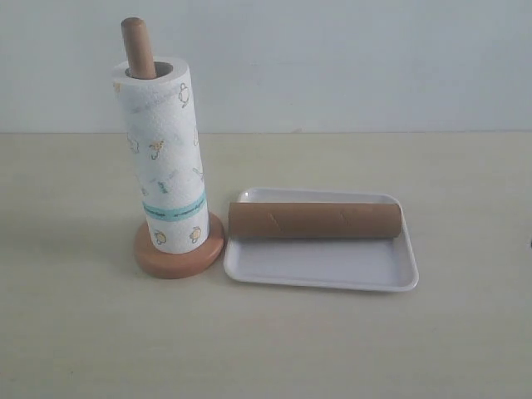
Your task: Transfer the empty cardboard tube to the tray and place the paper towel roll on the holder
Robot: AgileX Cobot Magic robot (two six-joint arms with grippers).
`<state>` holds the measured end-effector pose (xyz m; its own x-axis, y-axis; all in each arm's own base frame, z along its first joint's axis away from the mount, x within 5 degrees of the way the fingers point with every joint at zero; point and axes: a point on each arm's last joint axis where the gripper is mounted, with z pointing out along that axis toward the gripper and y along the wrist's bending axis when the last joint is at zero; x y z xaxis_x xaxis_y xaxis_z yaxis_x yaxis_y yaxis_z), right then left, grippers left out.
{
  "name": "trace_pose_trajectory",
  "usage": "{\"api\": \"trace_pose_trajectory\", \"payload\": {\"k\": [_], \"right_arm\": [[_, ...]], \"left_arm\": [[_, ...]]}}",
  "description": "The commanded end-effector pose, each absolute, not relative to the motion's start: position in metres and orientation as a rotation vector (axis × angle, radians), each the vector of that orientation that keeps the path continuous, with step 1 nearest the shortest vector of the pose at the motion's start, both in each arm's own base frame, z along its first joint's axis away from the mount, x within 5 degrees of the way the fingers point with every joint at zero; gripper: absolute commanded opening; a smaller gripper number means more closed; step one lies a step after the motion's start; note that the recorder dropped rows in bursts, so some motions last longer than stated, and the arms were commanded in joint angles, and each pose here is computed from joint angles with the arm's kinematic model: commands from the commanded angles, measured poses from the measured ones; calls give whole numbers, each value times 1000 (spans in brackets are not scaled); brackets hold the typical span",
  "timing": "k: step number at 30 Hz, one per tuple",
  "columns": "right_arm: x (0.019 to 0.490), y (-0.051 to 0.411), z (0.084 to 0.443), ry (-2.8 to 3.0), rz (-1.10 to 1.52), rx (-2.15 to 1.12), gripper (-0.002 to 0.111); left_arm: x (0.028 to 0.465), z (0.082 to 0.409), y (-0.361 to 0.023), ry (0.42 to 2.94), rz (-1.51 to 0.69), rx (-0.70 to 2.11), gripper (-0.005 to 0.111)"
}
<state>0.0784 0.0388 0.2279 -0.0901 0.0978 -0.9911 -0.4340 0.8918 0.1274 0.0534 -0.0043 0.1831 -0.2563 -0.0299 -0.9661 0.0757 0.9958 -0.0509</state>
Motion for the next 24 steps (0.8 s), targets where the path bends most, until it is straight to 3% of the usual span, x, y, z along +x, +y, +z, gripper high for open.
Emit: {"api": "trace_pose_trajectory", "payload": {"k": [1,14,24], "right_arm": [[70,29,216,1521,414,-185,5],[66,9,223,1413,417,213,5],[56,-5,210,1458,378,470,5]], "left_arm": [[53,183,-4,1822,-90,38,4],[53,183,-4,1822,-90,38,4],[54,183,-4,1820,-91,38,4]]}}
